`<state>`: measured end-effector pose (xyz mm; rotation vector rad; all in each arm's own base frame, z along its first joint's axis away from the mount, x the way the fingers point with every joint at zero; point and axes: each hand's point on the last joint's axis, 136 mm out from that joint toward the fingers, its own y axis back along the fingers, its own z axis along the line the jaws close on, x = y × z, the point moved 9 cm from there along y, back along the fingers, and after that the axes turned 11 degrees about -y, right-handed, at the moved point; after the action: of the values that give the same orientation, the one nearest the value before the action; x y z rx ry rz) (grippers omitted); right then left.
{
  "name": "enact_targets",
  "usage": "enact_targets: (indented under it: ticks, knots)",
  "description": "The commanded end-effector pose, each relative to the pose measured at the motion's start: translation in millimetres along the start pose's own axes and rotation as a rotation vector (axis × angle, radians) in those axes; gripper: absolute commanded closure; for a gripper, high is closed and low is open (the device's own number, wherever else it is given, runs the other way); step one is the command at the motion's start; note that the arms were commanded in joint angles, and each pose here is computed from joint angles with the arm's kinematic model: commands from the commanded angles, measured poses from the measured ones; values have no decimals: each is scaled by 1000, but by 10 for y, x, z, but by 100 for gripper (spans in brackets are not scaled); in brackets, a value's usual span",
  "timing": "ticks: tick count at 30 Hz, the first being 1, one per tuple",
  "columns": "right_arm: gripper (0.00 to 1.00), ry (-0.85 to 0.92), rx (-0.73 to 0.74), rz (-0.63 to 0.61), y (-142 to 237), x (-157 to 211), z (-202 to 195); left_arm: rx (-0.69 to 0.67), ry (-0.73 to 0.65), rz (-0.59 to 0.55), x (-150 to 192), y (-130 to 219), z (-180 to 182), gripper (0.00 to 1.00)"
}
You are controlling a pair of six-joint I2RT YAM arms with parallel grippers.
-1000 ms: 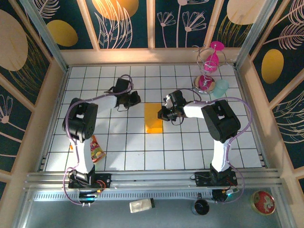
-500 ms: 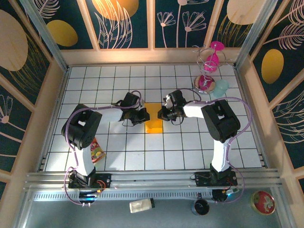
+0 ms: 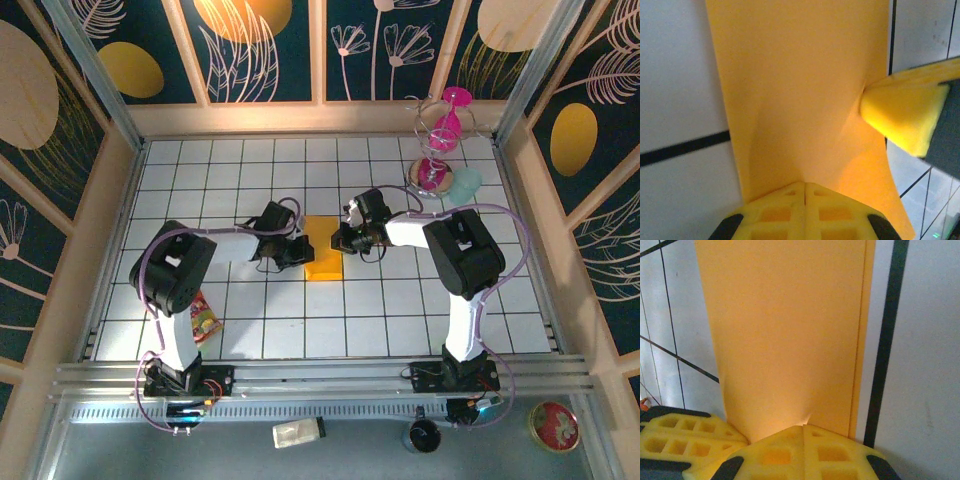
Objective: Fold a paper plane with a square sheet of paper (pick it up from the middle)
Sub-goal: First fold the square sheet of paper in half at the center of the table.
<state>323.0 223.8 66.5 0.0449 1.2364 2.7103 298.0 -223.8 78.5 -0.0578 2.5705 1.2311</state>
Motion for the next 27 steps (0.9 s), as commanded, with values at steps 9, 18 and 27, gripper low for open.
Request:
enact_targets:
  ticks: [9,18,27]
  knots:
    - [100,-155,647,163,-343,658,-1372,-103,0,-28,173,501,39,100]
    - [100,-162,635,160,-365,639,-1362,77,-5,-60,-88,223,-289,100]
    - [100,-167,628,167,-376,650,-1368,114,6,23,64,-22,-185,100]
